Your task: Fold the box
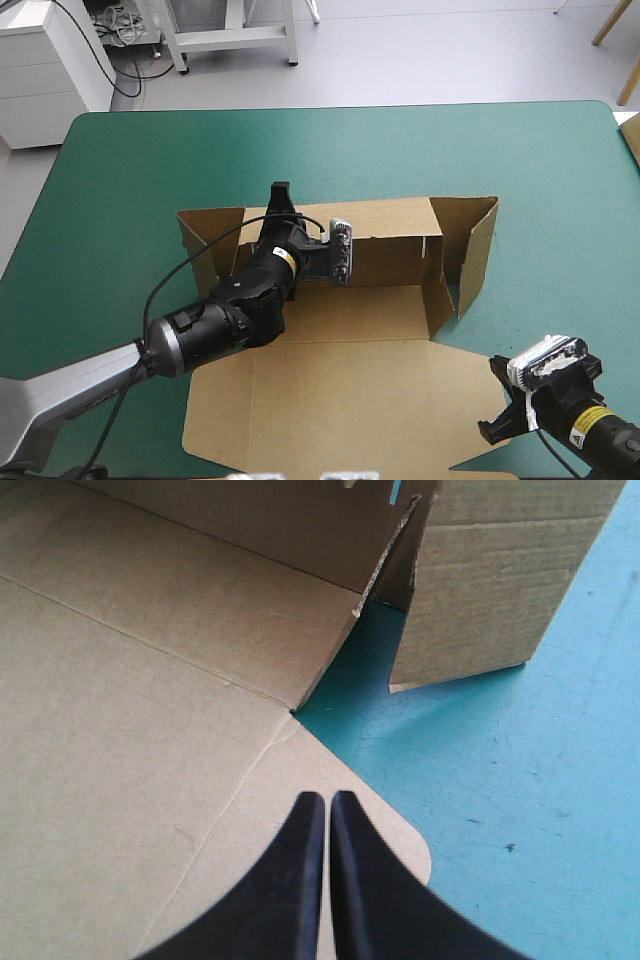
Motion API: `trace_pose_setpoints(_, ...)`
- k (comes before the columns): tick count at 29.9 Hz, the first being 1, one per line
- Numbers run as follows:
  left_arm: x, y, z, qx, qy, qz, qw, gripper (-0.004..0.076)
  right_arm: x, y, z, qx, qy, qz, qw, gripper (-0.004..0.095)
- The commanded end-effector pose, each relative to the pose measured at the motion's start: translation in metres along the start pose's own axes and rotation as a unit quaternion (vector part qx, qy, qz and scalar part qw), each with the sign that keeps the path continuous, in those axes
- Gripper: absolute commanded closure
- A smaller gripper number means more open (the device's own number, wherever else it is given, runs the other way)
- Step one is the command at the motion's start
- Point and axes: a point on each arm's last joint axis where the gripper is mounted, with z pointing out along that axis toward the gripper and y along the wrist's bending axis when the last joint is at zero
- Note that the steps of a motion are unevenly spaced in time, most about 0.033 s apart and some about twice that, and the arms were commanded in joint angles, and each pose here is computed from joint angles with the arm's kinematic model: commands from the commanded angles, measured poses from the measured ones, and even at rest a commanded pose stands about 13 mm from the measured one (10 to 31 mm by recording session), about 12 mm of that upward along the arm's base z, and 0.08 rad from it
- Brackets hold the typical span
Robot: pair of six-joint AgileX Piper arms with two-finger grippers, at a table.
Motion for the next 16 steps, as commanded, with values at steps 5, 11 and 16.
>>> trace_pose_setpoints(5, -0.008, 0.001, -0.017, 0.006, -0.049, -0.047, 0.998, 0.0731, -0.010, -0.001, -0.004, 0.006, -0.030, -0.007, 1.000, 0.0453)
trace_pose_setpoints(11, -0.004, 0.005, -0.023, 0.006, -0.049, -0.061, 0.997, 0.0731, -0.010, -0.002, -0.004, 0.007, -0.030, -0.008, 0.999, 0.0359)
trace_pose_setpoints(16, -0.003, 0.005, -0.026, 0.014, -0.050, -0.076, 0.996, 0.0731, -0.011, -0.001, -0.004, 0.006, -0.035, -0.003, 0.999, 0.0391)
